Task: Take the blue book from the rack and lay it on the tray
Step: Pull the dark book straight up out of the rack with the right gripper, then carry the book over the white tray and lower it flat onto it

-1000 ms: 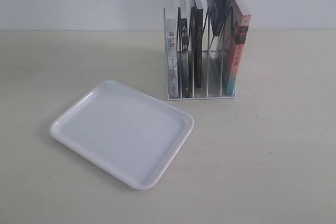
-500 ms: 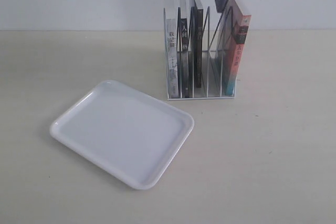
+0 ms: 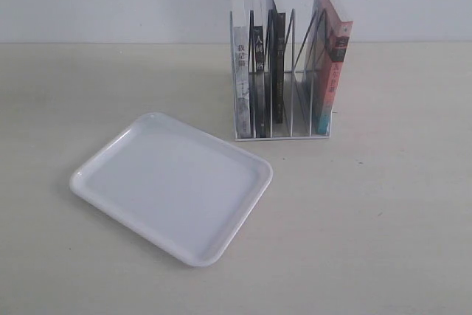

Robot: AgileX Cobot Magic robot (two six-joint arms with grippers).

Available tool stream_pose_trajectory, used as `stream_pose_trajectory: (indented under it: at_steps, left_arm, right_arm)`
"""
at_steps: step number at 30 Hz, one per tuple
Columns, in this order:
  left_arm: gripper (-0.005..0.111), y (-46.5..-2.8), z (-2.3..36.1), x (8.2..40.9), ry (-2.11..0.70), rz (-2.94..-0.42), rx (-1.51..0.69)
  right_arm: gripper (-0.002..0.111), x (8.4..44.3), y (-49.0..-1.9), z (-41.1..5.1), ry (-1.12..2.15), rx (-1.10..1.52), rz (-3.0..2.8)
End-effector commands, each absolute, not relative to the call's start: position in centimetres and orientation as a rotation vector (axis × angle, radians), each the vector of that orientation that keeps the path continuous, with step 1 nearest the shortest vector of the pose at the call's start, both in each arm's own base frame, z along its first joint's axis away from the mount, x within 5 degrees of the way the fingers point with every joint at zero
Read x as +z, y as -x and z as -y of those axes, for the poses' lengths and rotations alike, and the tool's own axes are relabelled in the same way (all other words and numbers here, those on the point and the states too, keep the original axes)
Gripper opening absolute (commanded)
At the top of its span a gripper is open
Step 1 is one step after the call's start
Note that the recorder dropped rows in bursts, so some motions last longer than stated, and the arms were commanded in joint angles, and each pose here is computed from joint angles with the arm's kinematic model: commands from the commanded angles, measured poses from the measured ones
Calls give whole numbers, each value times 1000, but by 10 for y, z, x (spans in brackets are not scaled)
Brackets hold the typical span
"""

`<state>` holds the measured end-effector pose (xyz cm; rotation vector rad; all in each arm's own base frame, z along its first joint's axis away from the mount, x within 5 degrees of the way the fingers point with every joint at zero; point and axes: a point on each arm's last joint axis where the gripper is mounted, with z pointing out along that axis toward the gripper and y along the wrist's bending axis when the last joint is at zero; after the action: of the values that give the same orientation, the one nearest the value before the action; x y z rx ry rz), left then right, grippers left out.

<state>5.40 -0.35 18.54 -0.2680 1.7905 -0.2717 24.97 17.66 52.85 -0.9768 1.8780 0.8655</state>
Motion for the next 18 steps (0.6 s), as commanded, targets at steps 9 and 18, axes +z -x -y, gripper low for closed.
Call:
stream_pose_trajectory:
  at_steps: [9, 18]
  left_arm:
    - [6, -54, 4, 185, 264, -1783, -276]
    - [6, -54, 4, 185, 264, -1783, -276]
  right_arm:
    - [0, 478, -240, -220, 1402, 830, -1702]
    - [0, 402, -212, -260, 2122, 437, -1249]
